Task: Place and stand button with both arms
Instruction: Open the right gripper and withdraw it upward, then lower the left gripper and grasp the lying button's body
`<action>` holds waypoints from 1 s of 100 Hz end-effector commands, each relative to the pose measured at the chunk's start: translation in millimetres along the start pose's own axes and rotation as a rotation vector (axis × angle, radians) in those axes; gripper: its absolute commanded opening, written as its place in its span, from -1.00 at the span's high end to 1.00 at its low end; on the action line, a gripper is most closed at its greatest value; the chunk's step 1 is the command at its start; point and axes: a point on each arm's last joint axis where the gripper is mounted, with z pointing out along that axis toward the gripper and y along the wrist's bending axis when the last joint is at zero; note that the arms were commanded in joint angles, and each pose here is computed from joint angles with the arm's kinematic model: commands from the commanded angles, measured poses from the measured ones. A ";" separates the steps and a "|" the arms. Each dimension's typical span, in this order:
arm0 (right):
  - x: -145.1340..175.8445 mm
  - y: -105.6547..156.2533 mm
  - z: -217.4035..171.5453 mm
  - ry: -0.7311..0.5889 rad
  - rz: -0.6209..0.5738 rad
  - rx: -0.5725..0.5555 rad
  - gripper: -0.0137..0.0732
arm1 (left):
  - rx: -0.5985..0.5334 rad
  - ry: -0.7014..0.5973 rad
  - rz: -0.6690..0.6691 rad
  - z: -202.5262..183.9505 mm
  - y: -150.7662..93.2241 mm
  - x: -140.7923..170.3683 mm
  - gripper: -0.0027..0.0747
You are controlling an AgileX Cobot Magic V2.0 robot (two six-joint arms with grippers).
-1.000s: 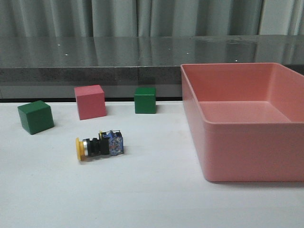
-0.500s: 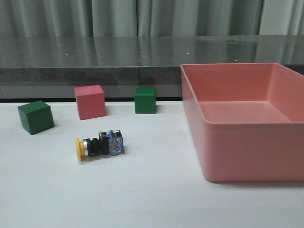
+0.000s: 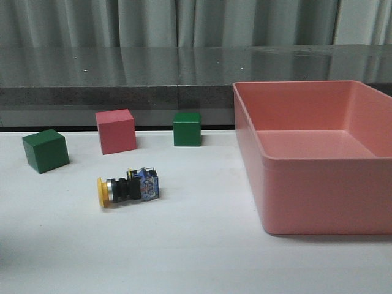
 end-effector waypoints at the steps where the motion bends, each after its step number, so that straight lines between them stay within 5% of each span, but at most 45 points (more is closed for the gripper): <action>1: -13.9 -3.1 -1.8 -0.090 0.003 0.028 0.83 | 0.033 -0.084 0.068 12.3 -7.8 -20.5 -0.53; 26: -12.8 -3.0 -1.5 -0.087 0.003 0.027 0.83 | 0.165 0.027 0.514 56.0 -33.3 -27.7 -0.53; 55: -11.8 -2.9 -1.3 -0.084 0.003 0.027 0.83 | 0.391 -0.044 0.846 87.0 -52.1 -19.3 -0.53; 86: -11.8 -2.9 -1.3 -0.084 0.003 0.027 0.83 | 0.689 -0.211 0.739 116.8 -54.9 -13.5 -0.53; 100: -11.8 -2.9 -1.3 -0.084 0.003 0.027 0.83 | 0.926 -0.243 0.717 123.2 -48.1 -0.9 -0.53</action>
